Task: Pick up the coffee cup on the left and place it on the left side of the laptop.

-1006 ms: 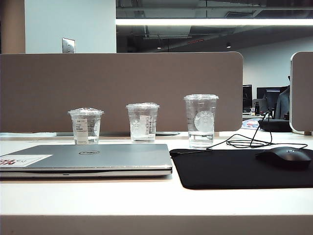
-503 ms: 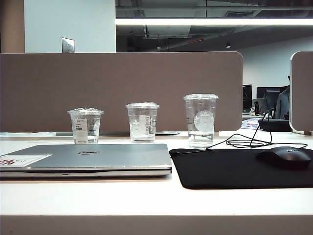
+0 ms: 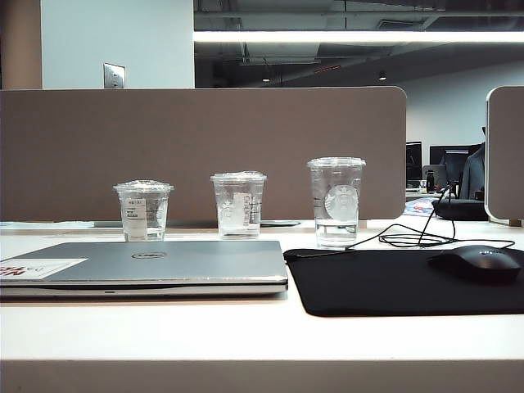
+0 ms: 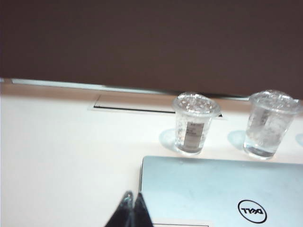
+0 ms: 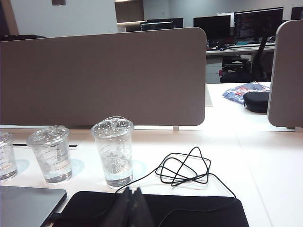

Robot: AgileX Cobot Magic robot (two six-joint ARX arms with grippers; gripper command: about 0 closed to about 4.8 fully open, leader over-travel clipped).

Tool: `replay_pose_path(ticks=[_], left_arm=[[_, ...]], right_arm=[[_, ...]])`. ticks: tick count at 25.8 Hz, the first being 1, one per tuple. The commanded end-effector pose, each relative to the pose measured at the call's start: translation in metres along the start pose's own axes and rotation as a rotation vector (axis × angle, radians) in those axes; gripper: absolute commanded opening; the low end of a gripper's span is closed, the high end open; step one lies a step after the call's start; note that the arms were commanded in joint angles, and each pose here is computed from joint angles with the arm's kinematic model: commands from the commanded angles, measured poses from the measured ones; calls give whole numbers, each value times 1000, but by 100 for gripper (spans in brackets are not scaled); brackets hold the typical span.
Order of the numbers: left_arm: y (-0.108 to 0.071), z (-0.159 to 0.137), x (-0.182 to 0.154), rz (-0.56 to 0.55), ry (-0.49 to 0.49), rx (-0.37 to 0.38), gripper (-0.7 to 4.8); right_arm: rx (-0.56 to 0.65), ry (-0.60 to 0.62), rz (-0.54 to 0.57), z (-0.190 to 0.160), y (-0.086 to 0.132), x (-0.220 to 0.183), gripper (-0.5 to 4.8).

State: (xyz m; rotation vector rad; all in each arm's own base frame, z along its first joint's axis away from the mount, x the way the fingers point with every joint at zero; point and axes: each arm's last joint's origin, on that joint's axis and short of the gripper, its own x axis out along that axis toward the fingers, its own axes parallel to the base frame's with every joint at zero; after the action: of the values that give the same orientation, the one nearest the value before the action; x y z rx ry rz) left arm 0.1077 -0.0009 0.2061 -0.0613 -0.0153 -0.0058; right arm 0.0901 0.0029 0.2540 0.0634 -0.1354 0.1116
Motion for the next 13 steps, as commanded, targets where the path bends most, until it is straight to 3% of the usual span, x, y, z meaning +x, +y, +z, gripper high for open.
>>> replay_pose_path(ticks=[1,13], left_arm=[[-1,13,5,-3,-54,-3,-5],[-7,37,39,-9,20,-4,-5]], right_arm=[[2,-13,27,13,1,6,-4],[66,86,175,19,21,27,-5]])
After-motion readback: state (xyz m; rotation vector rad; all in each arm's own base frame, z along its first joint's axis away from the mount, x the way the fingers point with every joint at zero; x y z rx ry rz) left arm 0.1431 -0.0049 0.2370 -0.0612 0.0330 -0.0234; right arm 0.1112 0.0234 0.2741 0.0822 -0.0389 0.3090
